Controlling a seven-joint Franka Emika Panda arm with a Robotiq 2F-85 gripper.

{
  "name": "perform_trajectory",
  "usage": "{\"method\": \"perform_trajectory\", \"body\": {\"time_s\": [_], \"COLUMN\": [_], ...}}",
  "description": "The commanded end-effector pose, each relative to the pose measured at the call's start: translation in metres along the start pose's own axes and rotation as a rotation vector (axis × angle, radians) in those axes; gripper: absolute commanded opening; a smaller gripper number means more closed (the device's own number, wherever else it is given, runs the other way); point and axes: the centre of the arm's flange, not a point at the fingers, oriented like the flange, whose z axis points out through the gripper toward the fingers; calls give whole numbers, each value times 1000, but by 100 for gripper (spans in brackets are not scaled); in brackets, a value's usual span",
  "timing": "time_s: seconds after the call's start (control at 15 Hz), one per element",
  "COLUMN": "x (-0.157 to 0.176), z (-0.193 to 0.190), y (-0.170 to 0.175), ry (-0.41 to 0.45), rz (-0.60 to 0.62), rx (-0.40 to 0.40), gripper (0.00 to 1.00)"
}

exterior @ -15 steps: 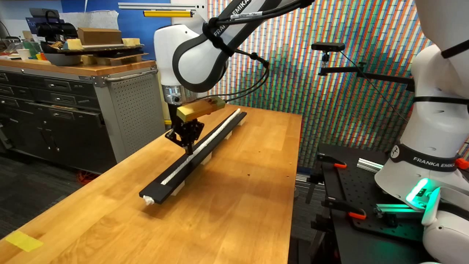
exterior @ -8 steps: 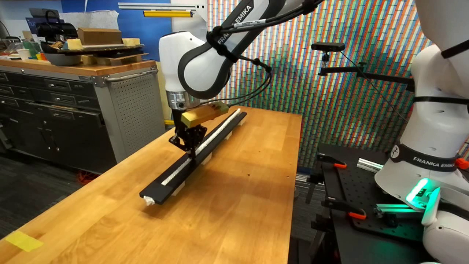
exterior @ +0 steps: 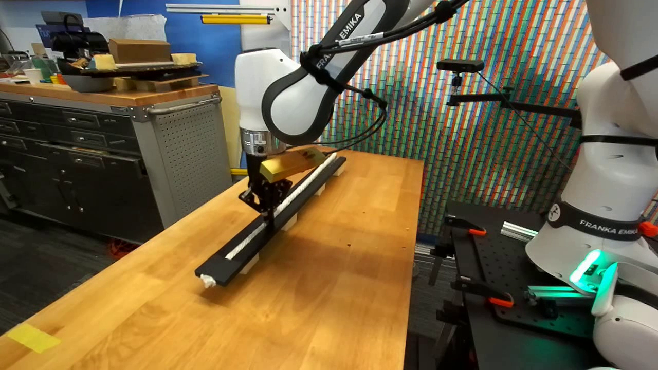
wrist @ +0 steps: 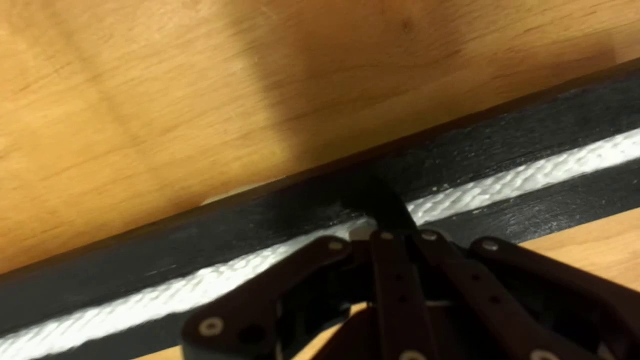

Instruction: Pick up the rope and arrange it straight on the object

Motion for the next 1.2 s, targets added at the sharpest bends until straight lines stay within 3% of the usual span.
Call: {"method": "perform_trajectory", "body": {"time_s": [0.0, 1.13], "x": [-13, 23], "z": [4, 18], "y": [21, 73], "ry": [20, 50], "rz": [1, 106], "rx": [-5, -20], "gripper": [0, 0]}}
